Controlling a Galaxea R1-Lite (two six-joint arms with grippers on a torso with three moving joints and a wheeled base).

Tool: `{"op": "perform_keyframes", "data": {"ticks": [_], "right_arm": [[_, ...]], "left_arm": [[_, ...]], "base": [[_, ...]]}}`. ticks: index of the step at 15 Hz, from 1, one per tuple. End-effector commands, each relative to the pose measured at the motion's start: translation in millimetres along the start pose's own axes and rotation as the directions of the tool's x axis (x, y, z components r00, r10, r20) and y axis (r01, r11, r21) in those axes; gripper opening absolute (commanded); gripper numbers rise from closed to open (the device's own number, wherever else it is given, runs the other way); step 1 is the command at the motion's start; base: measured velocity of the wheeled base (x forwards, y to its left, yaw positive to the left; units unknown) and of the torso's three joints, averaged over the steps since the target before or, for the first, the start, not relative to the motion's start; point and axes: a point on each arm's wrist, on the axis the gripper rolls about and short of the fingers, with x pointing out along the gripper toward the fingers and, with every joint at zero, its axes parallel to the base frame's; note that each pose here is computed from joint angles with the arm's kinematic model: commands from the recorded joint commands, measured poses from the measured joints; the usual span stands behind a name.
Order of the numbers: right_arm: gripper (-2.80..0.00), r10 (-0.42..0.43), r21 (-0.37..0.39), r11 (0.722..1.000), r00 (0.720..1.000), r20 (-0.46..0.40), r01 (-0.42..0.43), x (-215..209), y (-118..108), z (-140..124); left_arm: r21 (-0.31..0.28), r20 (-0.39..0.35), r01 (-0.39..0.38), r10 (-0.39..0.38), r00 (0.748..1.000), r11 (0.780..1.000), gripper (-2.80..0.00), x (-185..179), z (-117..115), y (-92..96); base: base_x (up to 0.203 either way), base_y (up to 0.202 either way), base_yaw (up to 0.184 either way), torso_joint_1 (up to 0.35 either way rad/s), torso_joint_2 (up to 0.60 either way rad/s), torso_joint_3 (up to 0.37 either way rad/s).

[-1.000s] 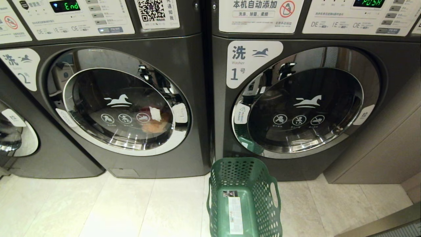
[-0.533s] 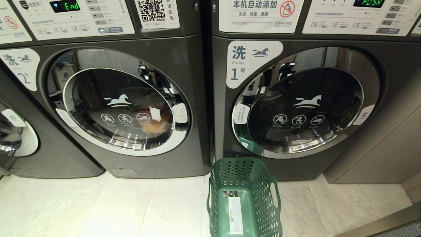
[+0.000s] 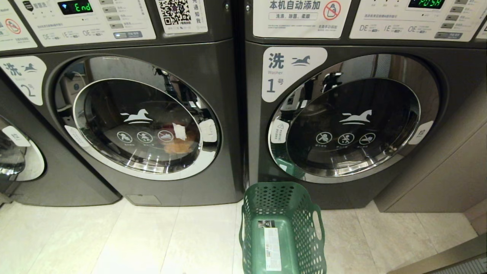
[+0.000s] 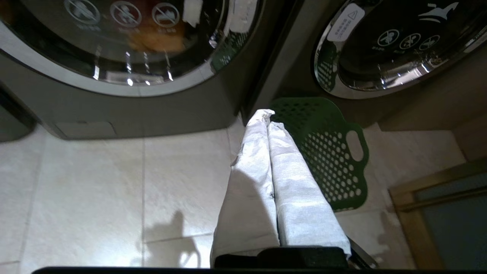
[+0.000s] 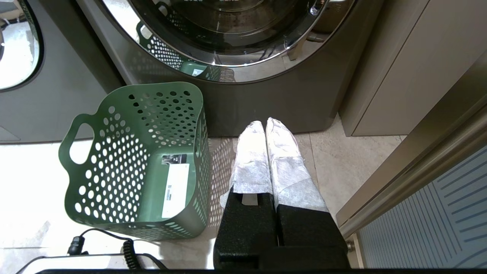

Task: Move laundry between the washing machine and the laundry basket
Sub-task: Open the lid of the washing machine

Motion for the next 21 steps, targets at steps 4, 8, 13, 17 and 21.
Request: {"op": "perform_keyframes", "data": {"ticks": [4, 8, 13, 17, 21], "right_arm": [[-2.80, 0.000, 0.001, 1.000, 1.000, -0.001, 0.000, 0, 0, 0], [-2.80, 0.000, 0.001, 1.000, 1.000, -0.001, 0.000, 0, 0, 0], [-2.80, 0.000, 0.001, 1.000, 1.000, -0.001, 0.000, 0, 0, 0], [-2.80, 0.000, -0.001, 1.000, 1.000, -0.001, 0.000, 0, 0, 0], [-2.80, 0.000, 0.001, 1.000, 1.000, -0.001, 0.000, 0, 0, 0]], "left_arm": [[-0.220, -0.387, 0.059, -0.143, 0.911, 0.974, -2.80, 217, -13, 49.0], [-0.200, -0.293, 0.152, -0.207, 0.933, 0.968, -2.80, 314, -44, 77.0], [-0.139, -0.239, 0.275, -0.302, 0.923, 0.951, 0.00, 323, -46, 92.7], [-0.042, -0.214, 0.472, -0.469, 0.857, 0.881, 0.00, 332, -60, 99.1], [0.086, -0.156, 0.587, -0.571, 0.806, 0.805, 0.00, 353, -72, 102.4]], "base": [[0.000, 0.000, 0.000, 0.000, 0.00, 0.000], [0.000, 0.000, 0.000, 0.000, 0.00, 0.000], [0.000, 0.000, 0.000, 0.000, 0.00, 0.000], [0.000, 0.000, 0.000, 0.000, 0.00, 0.000], [0.000, 0.000, 0.000, 0.000, 0.00, 0.000]]}}
